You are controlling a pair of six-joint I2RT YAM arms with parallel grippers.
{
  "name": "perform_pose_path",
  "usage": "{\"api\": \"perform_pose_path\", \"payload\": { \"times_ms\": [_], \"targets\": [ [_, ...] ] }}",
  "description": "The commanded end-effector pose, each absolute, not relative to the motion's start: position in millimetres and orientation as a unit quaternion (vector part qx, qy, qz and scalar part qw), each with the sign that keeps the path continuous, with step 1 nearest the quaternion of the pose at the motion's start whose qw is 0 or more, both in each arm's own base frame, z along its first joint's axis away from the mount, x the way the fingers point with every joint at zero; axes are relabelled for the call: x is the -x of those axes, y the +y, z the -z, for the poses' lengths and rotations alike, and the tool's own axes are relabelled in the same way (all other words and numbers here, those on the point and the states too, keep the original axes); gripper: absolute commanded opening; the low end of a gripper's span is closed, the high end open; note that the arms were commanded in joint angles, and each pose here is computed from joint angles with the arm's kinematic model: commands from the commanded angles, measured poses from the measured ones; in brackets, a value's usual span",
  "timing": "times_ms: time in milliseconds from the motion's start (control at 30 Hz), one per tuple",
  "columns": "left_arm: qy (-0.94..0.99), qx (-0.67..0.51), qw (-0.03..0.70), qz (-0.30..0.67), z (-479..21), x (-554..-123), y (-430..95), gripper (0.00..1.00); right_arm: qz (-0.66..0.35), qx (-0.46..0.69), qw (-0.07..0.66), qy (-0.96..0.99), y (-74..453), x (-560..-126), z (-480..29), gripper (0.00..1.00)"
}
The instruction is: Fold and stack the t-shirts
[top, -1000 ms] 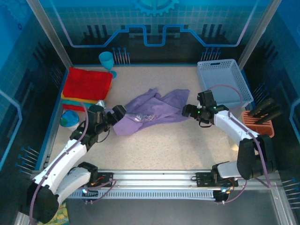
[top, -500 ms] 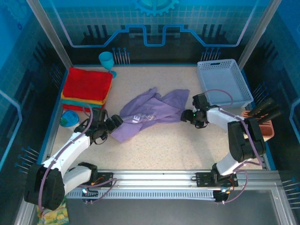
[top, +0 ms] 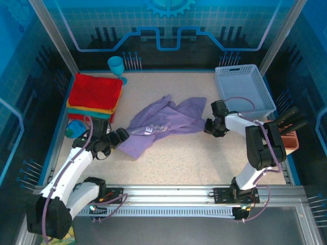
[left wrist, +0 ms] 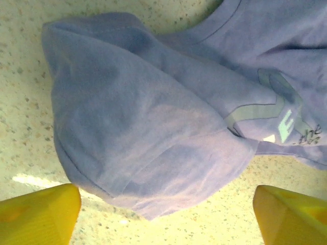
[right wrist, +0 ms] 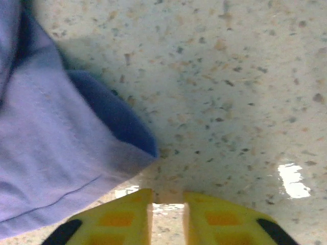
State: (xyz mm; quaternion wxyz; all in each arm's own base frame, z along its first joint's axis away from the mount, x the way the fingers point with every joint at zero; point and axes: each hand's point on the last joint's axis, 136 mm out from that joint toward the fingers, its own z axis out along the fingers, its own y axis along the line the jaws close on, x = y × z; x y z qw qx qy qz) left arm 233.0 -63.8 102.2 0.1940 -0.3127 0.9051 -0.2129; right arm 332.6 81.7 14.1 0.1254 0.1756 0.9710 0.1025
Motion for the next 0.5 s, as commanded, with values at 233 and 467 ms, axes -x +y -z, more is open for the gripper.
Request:
{"api": "perform_pose_path", "payload": {
  "times_ms": [233,467],
  "targets": [
    [0.874,0.363,0.123,0.299,-54.5,-200.2,-100.0,0.71,-0.19,-0.146,0.202,0.95,112.0,-369.9,-39.9,0.0],
    [0.875,0.363,0.113,0.299,-30.4,-194.0,-124.1,0.69,-0.186,-0.154,0.209,0.948,109.0,-369.7,-47.0,0.0]
  ]
}}
